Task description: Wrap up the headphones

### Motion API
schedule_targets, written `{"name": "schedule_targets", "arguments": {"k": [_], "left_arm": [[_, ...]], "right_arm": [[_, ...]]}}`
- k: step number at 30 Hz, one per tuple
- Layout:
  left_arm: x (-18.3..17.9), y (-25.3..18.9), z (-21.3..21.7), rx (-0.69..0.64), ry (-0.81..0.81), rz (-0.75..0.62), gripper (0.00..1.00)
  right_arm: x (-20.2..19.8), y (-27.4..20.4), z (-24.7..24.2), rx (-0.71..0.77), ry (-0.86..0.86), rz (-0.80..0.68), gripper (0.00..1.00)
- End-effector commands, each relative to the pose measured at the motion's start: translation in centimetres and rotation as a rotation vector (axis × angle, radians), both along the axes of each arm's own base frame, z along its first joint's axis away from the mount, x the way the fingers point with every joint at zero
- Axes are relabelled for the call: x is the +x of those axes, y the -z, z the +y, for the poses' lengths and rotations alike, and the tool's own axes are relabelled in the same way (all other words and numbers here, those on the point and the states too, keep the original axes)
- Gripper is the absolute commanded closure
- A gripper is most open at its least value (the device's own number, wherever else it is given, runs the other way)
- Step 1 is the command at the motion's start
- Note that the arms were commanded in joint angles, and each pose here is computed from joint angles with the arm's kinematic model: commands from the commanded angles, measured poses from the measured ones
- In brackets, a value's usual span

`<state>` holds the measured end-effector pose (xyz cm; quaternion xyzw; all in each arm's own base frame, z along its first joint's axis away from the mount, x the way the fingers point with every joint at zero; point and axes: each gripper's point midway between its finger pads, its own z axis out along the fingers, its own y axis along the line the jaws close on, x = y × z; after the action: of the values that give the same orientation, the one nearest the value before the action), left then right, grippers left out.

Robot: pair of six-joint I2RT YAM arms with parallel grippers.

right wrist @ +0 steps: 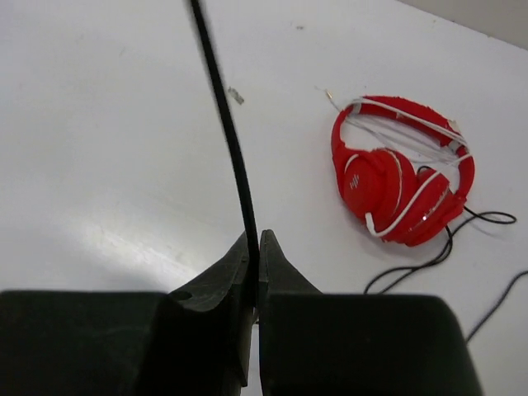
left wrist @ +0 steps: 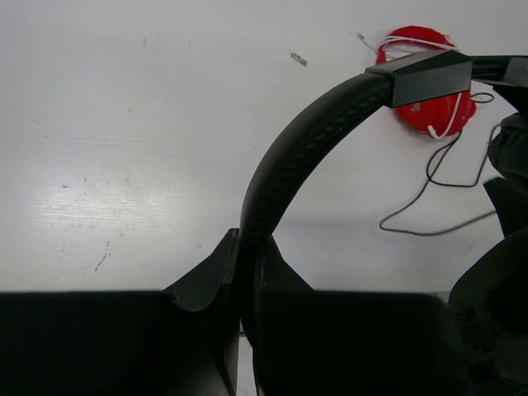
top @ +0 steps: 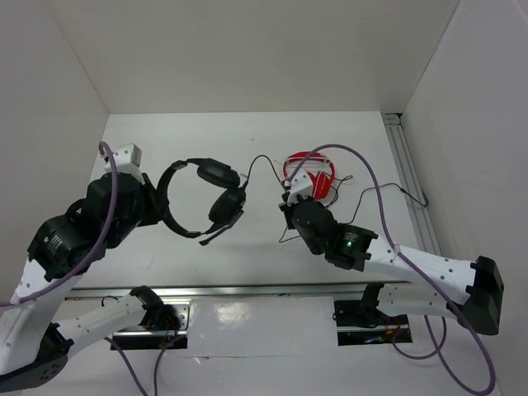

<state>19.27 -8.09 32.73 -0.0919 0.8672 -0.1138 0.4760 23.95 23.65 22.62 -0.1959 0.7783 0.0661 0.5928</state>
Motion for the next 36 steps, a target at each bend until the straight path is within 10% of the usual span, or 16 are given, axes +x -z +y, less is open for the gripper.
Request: {"name": "schedule_targets", "arguments": {"k": [1, 12, 28, 36], "left_arm": [[-1.5, -2.6, -0.5, -0.088, 0.059, -0.046, 1.00], [-4.4, -9.0, -1.1, -0.350, 0.118, -0.162, 1.00], [-1.4, -3.6, -5.6, -0.482, 0.110, -0.064, 1.00], [-0.3, -2.0, -4.2, -0.556, -0.062, -0.060, 1.00]], "right_arm": [[1.5, -2.5, 2.5, 0.236, -0.100, -0.042, 0.97], [2.3, -0.3, 7.0, 0.595, -0.456, -0.013, 0.94], [1.7, 4.2, 14.7, 0.709, -0.608, 0.168, 0.76], [0.4, 8.0, 16.8, 0.676, -0.544, 0.209, 0.97]]}}
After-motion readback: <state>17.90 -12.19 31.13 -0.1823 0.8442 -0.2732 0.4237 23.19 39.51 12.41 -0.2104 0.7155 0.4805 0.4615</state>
